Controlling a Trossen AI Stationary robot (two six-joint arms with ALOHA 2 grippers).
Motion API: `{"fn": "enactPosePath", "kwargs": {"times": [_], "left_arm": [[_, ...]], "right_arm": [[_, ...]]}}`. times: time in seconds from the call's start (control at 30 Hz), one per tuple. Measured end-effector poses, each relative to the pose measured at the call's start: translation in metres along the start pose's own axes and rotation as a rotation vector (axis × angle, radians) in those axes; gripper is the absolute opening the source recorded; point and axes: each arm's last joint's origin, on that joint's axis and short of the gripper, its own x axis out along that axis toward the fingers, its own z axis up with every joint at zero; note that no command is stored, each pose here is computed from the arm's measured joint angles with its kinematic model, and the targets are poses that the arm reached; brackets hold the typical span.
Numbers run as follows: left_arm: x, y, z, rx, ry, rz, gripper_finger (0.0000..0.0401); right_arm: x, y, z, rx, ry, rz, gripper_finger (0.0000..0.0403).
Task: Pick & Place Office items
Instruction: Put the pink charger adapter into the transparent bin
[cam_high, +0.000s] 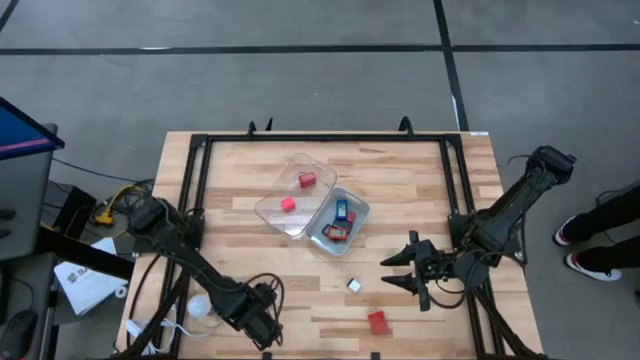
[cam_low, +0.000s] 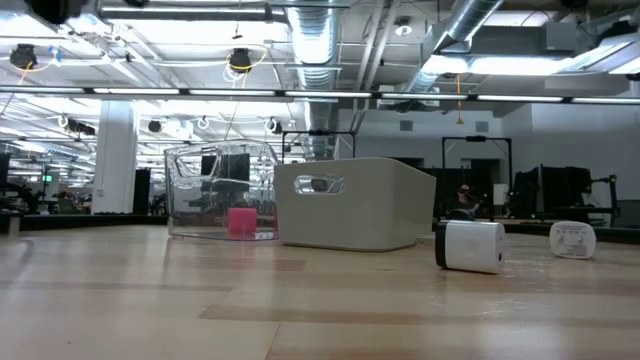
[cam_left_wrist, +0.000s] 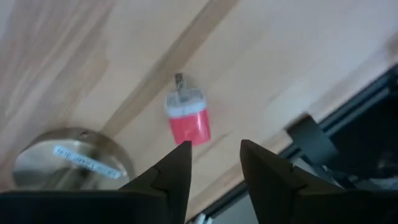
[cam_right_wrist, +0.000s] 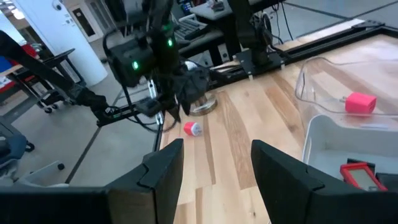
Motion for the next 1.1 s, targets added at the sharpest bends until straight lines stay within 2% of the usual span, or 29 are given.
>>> {"fn": "enactPosePath", "kwargs": {"times": [0.3,0.53,0.73,0.93,1.1], "left_arm": [[0.011,0.006,0.005,-0.009,0.011,0.041,0.0195],[0.023,0.014,-0.002,-0.022,0.018,0.082,0.0231],[0.033,0.013,-0.004,-0.006,0.014,0.021,0.0239],[0.040,0.018,-0.003,-0.009,0.014,0.044,0.0237],[0.052,0.022,-0.002,-0.006,0.014,0.003,0.0237]], "right_arm": [[-0.006,-0.003,0.008,-0.035,-0.014,0.012,0.0182],[-0.007,-0.004,0.008,-0.037,-0.010,0.011,0.0182],[-0.008,-0.003,0.007,-0.035,-0.008,0.017,0.0182],[-0.008,-0.003,0.007,-0.035,-0.008,0.017,0.0182],[-0.009,-0.002,0.007,-0.036,-0.006,0.023,0.0182]]}}
